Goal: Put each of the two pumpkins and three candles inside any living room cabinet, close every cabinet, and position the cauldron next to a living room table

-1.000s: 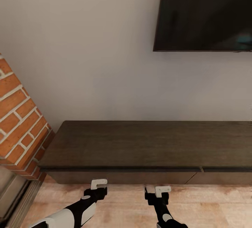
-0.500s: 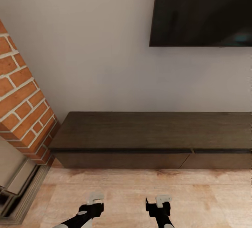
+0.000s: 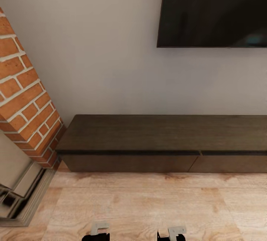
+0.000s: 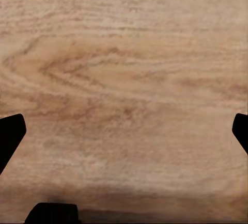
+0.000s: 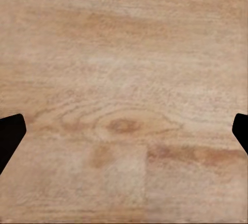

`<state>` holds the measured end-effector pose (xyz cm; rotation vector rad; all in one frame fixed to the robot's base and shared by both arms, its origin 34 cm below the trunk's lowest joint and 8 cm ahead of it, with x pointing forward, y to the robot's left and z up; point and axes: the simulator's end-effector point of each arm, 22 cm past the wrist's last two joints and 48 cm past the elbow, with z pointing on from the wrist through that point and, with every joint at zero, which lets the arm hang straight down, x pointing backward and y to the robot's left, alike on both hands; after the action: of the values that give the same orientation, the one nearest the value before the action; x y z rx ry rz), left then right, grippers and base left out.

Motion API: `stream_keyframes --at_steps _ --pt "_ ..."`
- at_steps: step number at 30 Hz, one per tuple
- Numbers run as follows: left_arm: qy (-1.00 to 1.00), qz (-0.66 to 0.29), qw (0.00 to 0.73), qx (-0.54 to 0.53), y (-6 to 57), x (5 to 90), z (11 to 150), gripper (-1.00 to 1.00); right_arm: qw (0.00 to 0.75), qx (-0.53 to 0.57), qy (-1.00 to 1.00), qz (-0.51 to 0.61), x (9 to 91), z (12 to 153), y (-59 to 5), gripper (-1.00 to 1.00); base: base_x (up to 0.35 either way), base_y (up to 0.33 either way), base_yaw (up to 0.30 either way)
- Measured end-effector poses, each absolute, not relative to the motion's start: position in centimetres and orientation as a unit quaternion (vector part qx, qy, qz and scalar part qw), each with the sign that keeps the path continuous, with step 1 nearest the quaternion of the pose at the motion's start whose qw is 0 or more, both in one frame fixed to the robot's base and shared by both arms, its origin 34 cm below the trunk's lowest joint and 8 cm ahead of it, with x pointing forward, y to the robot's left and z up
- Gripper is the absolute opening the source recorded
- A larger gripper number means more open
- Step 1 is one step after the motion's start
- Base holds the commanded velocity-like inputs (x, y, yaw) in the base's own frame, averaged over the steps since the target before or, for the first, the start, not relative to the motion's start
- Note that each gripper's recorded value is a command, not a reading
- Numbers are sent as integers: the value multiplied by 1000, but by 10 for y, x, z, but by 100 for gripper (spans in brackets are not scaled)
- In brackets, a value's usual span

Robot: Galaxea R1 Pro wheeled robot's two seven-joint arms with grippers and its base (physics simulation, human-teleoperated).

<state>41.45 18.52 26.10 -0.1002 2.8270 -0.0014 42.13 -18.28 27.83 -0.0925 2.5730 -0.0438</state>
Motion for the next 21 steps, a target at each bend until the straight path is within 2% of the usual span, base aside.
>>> stream_keyframes --at_steps 7,21 --pt "992 11 119 -40 196 366 265 100 246 -38 968 -22 375 282 -194 100 0 0 0" --pt "994 31 89 -58 214 333 288 100 234 -38 971 -23 364 308 -196 100 0 0 0"
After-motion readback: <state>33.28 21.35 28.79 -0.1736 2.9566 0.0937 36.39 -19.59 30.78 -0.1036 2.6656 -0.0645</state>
